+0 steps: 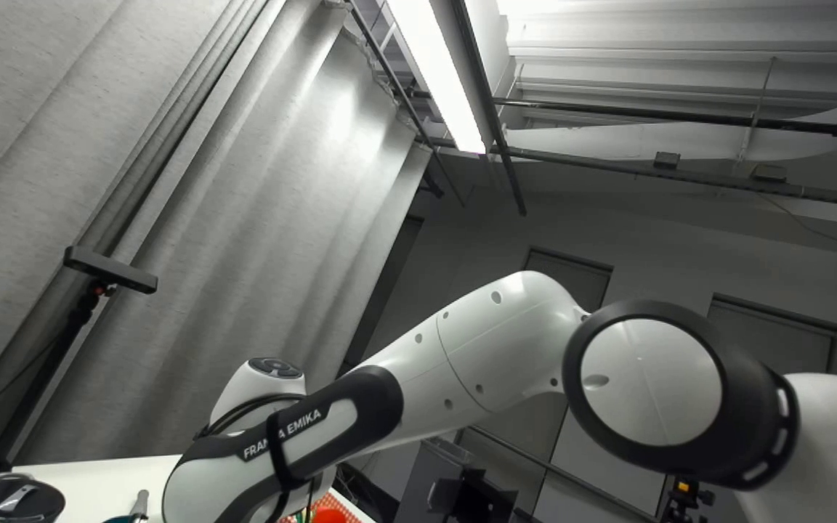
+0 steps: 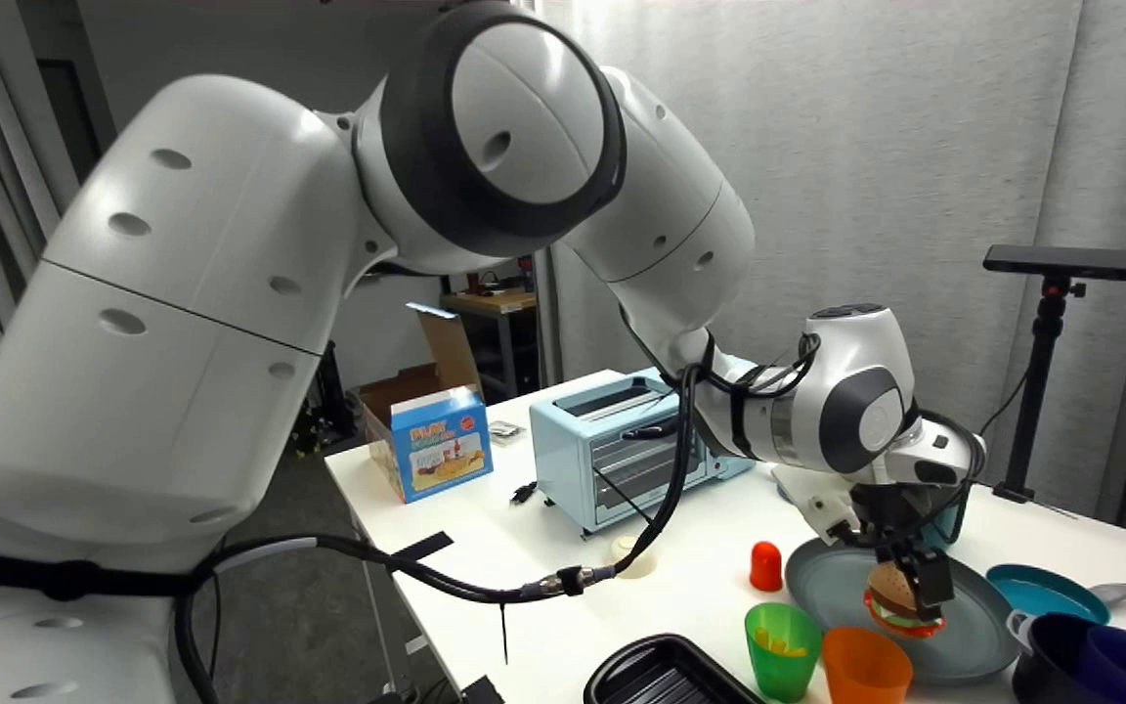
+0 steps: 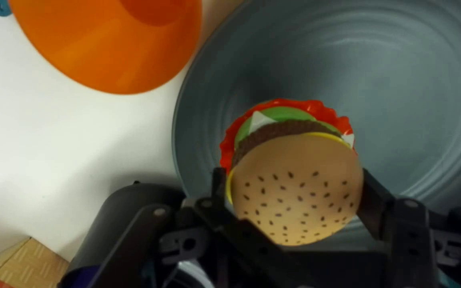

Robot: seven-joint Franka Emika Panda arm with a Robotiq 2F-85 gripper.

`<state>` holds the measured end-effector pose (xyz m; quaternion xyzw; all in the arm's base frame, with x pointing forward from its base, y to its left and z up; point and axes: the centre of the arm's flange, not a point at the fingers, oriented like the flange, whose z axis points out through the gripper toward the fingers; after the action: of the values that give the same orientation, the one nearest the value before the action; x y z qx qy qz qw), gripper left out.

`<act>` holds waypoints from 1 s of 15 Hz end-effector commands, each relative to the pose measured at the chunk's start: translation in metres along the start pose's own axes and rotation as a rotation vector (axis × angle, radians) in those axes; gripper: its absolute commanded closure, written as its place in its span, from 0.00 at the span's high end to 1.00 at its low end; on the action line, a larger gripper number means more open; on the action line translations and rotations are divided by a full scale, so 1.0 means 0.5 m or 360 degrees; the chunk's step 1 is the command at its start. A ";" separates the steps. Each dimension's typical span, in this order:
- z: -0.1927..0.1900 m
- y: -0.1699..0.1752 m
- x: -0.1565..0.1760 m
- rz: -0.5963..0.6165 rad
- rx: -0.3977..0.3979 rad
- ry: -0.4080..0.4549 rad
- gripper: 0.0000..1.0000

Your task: Put the fake burger on the tray

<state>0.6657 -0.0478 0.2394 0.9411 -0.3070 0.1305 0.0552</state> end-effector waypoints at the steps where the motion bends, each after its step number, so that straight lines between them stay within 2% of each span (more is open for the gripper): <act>1: 0.037 -0.036 -0.015 -0.0003 -0.0029 0.0013 0.52; 9: 0.073 -0.068 -0.044 -0.0049 -0.0062 -0.0009 0.52; 10: 0.073 -0.069 -0.044 -0.0052 -0.0063 -0.0010 0.91; 12: 0.072 -0.069 -0.042 -0.0054 -0.0064 -0.0013 1.00; 15: 0.077 -0.067 -0.036 -0.0057 -0.0070 -0.0018 1.00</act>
<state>0.6676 -0.0175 0.1991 0.9488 -0.2871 0.1128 0.0679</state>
